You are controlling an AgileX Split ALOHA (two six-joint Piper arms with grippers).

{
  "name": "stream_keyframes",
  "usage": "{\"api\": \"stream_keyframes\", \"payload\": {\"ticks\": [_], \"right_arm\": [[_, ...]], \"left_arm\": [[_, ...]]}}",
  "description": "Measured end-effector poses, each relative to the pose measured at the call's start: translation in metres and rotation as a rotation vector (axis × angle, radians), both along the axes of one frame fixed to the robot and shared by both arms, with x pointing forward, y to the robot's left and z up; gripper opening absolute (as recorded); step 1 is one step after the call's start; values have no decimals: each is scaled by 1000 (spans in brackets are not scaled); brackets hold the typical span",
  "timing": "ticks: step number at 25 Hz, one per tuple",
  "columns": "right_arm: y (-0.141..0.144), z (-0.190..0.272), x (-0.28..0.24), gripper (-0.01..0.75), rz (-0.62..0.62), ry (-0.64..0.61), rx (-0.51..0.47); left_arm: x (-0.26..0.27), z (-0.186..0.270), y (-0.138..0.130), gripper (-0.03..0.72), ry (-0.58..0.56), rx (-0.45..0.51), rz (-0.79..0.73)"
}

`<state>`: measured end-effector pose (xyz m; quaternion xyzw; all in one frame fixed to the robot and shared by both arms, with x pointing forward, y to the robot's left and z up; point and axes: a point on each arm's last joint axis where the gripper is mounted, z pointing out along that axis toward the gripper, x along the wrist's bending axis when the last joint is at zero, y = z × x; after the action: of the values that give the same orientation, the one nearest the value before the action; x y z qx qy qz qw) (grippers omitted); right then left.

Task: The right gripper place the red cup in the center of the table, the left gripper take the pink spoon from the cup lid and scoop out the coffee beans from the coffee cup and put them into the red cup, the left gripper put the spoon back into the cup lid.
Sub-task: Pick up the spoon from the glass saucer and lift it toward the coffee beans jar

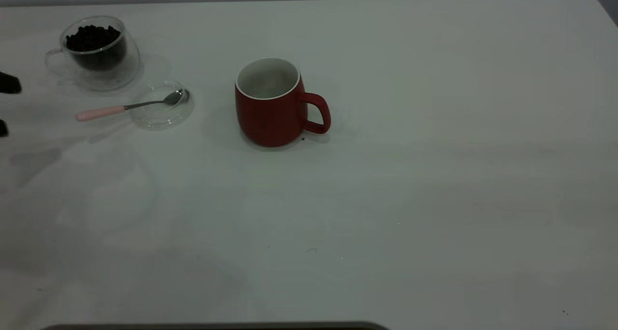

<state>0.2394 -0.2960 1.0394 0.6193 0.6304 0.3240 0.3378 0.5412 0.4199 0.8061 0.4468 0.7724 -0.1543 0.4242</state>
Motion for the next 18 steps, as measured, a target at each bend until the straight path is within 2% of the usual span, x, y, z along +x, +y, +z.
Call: {"api": "stream_keyframes", "payload": {"ticks": [8, 18], "right_arm": [[0, 0, 0, 587, 0, 0, 0], [0, 0, 0, 587, 0, 0, 0]], "left_arm": [[11, -39, -7, 695, -56, -100, -17], [49, -62, -39, 687, -32, -151, -107]]}}
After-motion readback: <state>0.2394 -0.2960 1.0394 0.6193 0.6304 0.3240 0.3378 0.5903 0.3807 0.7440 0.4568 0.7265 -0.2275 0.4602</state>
